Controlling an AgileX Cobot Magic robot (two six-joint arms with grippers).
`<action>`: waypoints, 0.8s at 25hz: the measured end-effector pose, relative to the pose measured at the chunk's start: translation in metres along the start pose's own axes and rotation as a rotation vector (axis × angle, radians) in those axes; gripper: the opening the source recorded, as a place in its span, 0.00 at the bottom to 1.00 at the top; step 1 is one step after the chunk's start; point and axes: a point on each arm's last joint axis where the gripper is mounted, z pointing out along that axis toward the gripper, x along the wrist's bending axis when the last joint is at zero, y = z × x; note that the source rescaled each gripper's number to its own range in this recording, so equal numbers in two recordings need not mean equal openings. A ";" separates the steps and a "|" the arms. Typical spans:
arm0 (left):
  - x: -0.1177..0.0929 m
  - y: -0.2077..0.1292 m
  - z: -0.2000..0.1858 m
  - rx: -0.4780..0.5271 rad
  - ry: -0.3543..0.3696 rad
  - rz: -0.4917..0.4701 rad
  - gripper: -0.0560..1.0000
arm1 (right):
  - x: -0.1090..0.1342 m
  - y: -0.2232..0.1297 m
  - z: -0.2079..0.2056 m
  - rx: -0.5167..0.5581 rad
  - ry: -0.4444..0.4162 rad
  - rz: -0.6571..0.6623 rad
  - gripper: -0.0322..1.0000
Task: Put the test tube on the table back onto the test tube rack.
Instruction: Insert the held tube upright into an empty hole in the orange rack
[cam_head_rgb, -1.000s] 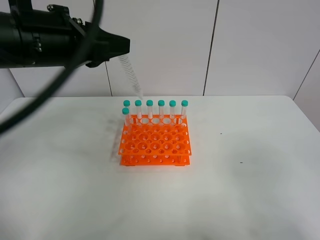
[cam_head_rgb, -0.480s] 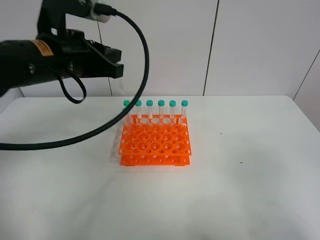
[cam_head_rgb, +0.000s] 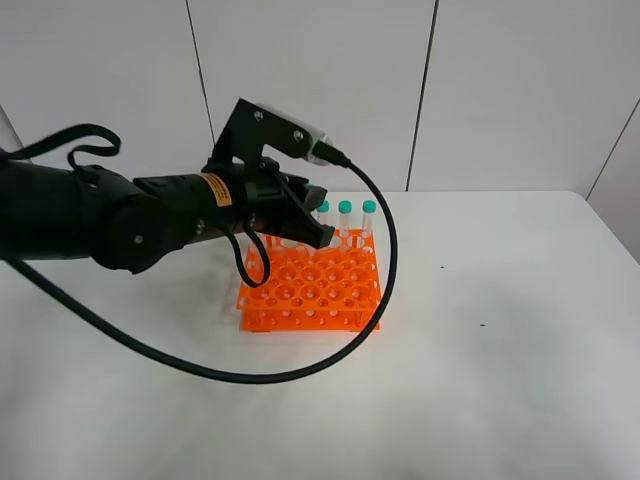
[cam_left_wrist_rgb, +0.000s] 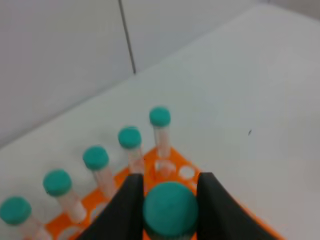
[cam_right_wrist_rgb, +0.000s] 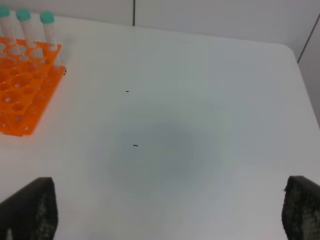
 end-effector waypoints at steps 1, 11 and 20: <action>0.004 -0.006 0.005 0.017 0.010 -0.003 0.07 | 0.000 0.000 0.000 0.000 0.000 0.000 1.00; 0.050 -0.016 0.027 0.001 0.118 -0.017 0.07 | 0.000 0.000 0.000 0.000 0.000 0.000 1.00; 0.057 -0.032 0.037 0.017 0.118 0.013 0.07 | 0.000 0.000 0.000 0.000 0.000 0.000 1.00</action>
